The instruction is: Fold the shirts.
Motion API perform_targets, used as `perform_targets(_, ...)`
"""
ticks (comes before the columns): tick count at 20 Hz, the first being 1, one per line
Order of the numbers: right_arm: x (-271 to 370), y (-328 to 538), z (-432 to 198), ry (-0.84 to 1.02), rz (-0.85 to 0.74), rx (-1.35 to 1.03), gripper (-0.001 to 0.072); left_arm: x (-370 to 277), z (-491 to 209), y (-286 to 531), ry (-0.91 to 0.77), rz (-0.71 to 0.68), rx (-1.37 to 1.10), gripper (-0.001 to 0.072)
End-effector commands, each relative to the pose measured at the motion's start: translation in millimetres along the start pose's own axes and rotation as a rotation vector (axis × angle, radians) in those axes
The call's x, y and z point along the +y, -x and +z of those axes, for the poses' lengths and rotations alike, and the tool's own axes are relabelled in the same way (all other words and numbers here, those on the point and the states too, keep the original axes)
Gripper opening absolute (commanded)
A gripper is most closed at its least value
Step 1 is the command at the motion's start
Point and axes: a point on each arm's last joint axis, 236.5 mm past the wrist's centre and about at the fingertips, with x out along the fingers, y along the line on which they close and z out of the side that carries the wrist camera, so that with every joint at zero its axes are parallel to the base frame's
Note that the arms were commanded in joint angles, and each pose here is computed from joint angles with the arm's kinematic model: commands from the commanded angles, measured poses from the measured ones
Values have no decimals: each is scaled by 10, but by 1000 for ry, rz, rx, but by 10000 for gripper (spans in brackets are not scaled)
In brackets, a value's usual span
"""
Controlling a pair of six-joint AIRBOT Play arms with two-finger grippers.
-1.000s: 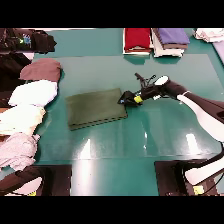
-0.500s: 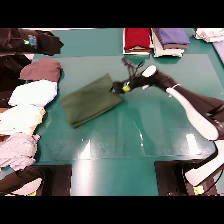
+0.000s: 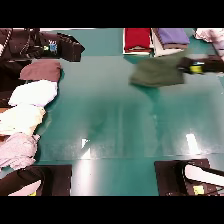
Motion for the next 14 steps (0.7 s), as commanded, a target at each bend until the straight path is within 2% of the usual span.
perform_targets(1,-1293,861,-40,-218,-242,-142,15,-41,81,-4,7,-7,-35,20)
perform_targets(5,-2084,1266,-578,-428,-380,-162,15,-41,101,-3,7,-7,-44,20)
perform_targets(10,-2436,1336,-1161,-430,-500,29,19,-41,84,-4,4,-7,-37,20)
perform_targets(11,-2474,1389,-1203,-423,-518,60,115,-42,76,-2,4,-7,-33,20)
perform_targets(12,-2484,1432,-1193,-425,-521,71,341,-42,67,-4,3,-8,-29,20)
perform_targets(13,-2494,1490,-1151,-429,-523,69,524,-42,57,-4,3,-7,-25,20)
perform_targets(14,-2494,1560,-1099,-429,-527,61,585,-42,54,-4,3,-8,-24,20)
